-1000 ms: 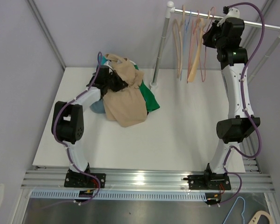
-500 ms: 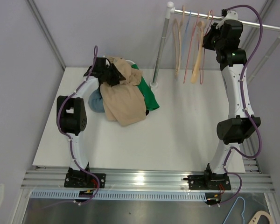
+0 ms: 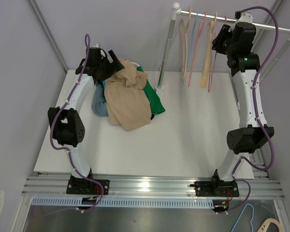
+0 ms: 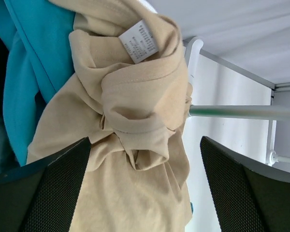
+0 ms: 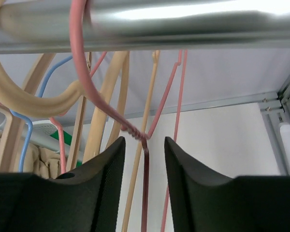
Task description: Remove the t-shirt from the hanger
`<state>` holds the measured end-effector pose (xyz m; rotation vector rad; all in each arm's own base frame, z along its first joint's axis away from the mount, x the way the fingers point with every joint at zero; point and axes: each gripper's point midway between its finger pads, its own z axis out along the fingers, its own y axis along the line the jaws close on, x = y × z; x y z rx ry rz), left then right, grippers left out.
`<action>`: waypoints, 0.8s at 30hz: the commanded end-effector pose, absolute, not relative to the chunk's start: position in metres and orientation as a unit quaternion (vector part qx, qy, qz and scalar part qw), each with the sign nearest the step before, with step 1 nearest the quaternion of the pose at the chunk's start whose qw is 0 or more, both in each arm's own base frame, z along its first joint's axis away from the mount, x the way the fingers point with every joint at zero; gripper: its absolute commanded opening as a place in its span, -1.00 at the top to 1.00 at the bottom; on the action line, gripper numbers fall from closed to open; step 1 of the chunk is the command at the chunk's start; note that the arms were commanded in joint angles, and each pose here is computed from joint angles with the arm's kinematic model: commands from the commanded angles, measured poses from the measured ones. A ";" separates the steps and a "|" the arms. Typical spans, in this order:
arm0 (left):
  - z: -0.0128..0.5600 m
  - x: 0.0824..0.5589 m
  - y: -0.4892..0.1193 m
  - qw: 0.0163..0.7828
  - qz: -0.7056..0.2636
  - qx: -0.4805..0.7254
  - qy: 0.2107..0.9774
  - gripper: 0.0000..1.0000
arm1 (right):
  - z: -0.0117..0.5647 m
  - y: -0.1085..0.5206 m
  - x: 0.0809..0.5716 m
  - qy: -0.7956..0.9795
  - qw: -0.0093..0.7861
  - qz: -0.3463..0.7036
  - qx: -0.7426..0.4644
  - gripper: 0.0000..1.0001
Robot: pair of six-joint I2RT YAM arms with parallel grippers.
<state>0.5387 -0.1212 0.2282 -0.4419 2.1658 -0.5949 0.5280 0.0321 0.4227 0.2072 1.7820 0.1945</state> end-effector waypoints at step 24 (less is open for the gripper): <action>0.398 0.326 -0.116 0.614 -0.242 -0.020 0.751 -0.99 | 0.507 0.003 0.343 0.688 0.706 0.055 0.157 -0.99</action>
